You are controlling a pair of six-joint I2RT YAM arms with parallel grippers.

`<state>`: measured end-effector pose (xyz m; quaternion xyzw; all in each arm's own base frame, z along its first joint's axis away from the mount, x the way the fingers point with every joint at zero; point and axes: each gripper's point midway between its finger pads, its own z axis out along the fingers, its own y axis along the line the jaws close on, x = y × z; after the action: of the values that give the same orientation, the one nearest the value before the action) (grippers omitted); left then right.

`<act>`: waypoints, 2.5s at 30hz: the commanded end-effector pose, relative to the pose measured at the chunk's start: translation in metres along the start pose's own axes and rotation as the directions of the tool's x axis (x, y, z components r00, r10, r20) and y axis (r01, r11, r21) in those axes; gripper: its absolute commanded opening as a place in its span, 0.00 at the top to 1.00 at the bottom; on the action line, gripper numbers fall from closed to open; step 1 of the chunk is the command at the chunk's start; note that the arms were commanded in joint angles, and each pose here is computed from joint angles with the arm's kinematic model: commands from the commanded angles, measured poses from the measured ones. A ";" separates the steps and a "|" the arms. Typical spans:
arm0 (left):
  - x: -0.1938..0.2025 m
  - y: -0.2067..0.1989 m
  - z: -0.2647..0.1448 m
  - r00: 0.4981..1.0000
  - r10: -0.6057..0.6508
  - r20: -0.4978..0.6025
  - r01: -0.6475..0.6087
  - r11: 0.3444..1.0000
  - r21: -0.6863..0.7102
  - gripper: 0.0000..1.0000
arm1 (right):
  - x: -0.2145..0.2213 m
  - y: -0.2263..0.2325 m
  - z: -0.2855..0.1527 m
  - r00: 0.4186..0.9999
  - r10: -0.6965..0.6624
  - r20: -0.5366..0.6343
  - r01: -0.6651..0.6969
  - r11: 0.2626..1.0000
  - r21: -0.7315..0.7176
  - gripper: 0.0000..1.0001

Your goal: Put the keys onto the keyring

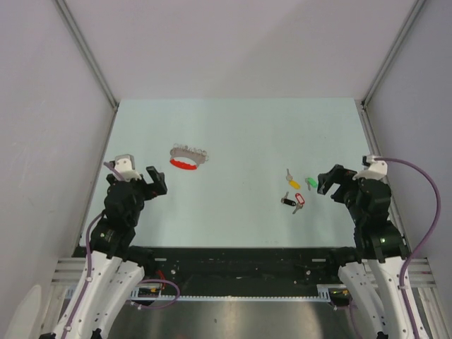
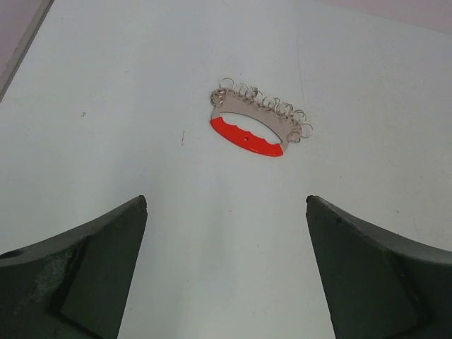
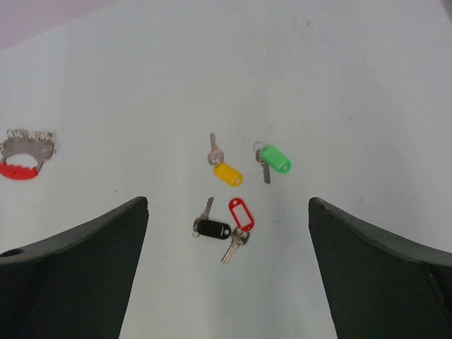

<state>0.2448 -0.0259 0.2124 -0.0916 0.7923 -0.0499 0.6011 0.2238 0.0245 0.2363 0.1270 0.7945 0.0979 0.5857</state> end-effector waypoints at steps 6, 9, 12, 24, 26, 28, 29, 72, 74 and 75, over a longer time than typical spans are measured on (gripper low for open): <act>-0.019 -0.008 -0.013 0.996 0.001 0.090 -0.007 0.998 0.065 0.00 | 0.036 0.014 0.037 0.953 0.049 -0.300 -0.042 0.999 0.027 0.00; -0.020 -0.010 -0.016 0.995 0.002 0.103 -0.010 0.997 0.082 0.00 | 0.061 0.026 0.052 0.906 -0.004 -0.423 0.005 1.000 0.001 0.00; -0.020 -0.014 -0.018 0.994 0.008 0.106 -0.018 0.995 0.100 0.00 | 0.091 0.039 0.066 0.859 -0.082 -0.506 0.095 0.995 -0.001 0.02; -0.017 -0.022 -0.020 0.995 0.020 0.101 -0.033 0.990 0.136 0.00 | 0.170 0.070 0.107 0.765 -0.082 -0.639 0.122 0.992 0.018 0.45; -0.017 -0.023 -0.020 0.995 0.021 0.099 -0.034 0.990 0.140 0.00 | 0.182 0.071 0.109 0.748 -0.083 -0.658 0.128 0.992 0.020 0.48; -0.016 -0.023 -0.020 0.995 0.024 0.098 -0.038 0.990 0.139 0.00 | 0.189 0.071 0.109 0.738 -0.077 -0.671 0.133 0.991 0.033 0.56; -0.016 -0.023 -0.020 0.995 0.025 0.096 -0.038 0.989 0.140 0.00 | 0.194 0.070 0.110 0.729 -0.076 -0.680 0.140 0.989 0.040 0.62; 0.010 -0.136 -0.010 0.981 0.136 -0.137 -0.030 0.809 0.587 0.00 | 0.114 0.149 0.097 0.801 -0.522 -0.293 0.407 0.834 -0.372 1.00; 0.012 -0.151 -0.007 0.978 0.158 -0.133 -0.047 0.797 0.602 0.00 | 0.095 0.163 0.090 0.838 -0.504 -0.208 0.390 0.821 -0.417 1.00; 0.012 -0.168 -0.014 0.977 0.176 -0.118 -0.060 0.763 0.644 0.00 | 0.089 0.170 0.089 0.856 -0.492 -0.161 0.385 0.813 -0.436 1.00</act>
<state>0.2469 -0.1477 0.1923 0.1148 0.8277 -0.2309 0.4985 0.2854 0.2042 0.1239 -0.1686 0.8948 0.1076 0.3991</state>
